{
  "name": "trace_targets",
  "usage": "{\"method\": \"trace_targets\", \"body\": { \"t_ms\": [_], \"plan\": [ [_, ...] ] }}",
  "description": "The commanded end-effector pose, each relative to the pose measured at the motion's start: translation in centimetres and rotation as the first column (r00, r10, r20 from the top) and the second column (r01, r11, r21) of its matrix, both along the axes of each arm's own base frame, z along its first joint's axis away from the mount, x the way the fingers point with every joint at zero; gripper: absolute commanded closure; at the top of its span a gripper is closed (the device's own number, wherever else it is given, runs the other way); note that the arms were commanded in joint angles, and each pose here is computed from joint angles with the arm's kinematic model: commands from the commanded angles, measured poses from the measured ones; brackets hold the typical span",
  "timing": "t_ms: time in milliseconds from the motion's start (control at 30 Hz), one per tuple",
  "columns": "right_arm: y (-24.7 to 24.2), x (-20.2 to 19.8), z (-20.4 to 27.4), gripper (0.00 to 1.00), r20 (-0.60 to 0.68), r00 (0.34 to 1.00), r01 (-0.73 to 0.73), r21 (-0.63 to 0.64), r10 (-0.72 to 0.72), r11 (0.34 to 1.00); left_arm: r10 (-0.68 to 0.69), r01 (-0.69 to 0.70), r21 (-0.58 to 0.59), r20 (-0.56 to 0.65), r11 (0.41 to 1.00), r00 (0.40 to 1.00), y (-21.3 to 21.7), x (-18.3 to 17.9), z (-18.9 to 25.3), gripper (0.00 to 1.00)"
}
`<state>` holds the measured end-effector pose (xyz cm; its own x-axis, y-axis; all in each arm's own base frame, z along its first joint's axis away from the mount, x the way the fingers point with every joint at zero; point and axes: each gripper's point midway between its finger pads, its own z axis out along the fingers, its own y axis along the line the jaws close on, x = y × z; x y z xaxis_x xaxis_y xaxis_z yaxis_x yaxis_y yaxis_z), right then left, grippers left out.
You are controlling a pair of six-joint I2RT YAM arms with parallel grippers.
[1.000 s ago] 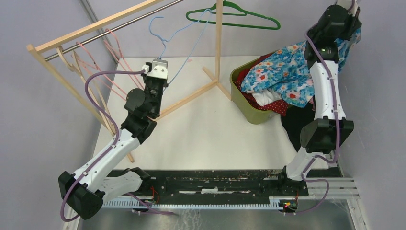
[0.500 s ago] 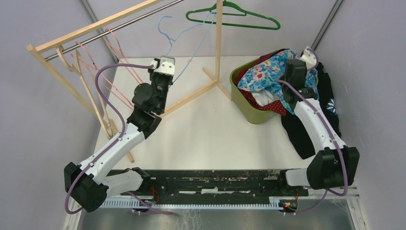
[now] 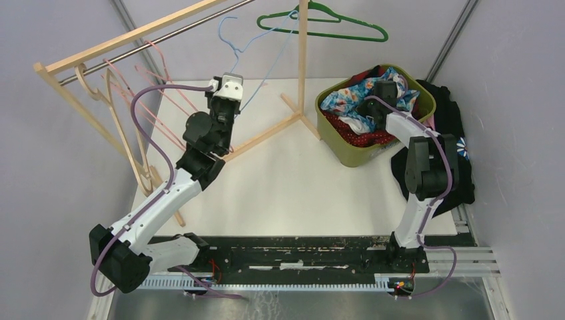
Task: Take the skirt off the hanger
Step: Place the skirt in the bin, then place the hanger at the clothesline.
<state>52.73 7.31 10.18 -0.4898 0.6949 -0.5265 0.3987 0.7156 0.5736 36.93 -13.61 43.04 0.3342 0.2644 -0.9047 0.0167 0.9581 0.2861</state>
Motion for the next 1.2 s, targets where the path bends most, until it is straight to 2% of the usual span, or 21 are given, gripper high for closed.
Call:
{"method": "trace_targets", "body": {
  "t_ms": [0, 67, 233, 300, 467, 567, 867, 1167],
  "plan": [
    [3.9, -7.1, -4.6, 0.94, -0.212, 0.969, -0.125, 0.025, 0.127, 0.992, 0.075, -0.073, -0.024, 0.070, 0.997, 0.995, 1.8, -0.9, 3.5, 0.97],
    [2.5, -8.2, -2.4, 0.86, -0.202, 0.971, -0.144, -0.071, 0.127, 0.987, 0.091, -0.090, -0.022, 0.058, 0.996, 0.994, 2.1, -0.8, 3.3, 0.97],
    [-1.1, -10.2, 3.5, 0.47, -0.151, 0.984, -0.130, -0.275, 0.090, 0.953, 0.129, -0.129, -0.021, 0.021, 0.991, 0.991, 2.5, -0.3, 2.3, 0.97],
    [-1.8, -10.5, 5.6, 0.38, -0.113, 0.989, -0.123, -0.318, 0.091, 0.940, 0.178, -0.178, -0.015, 0.002, 0.984, 0.984, 3.1, 0.0, 1.7, 0.97],
    [-2.0, -10.7, 10.6, 0.35, -0.018, 0.993, -0.115, -0.343, 0.116, 0.932, 0.293, -0.294, -0.021, -0.027, 0.956, 0.956, 4.4, 0.9, 1.2, 0.97],
    [-1.7, -10.8, 12.3, 0.35, 0.018, 0.992, -0.112, -0.335, 0.125, 0.935, 0.342, -0.343, -0.067, -0.037, 0.937, 0.939, 5.0, 1.1, 1.6, 0.97],
    [-0.6, -11.0, 11.6, 0.36, 0.015, 0.986, -0.151, -0.338, 0.165, 0.929, 0.366, -0.364, -0.157, -0.016, 0.918, 0.930, 5.9, 0.4, 1.7, 0.97],
    [-0.2, -10.6, 10.5, 0.36, 0.004, 0.984, -0.164, -0.333, 0.175, 0.928, 0.363, -0.355, -0.178, 0.016, 0.918, 0.932, 6.6, -0.7, 2.0, 0.97]
  ]
}}
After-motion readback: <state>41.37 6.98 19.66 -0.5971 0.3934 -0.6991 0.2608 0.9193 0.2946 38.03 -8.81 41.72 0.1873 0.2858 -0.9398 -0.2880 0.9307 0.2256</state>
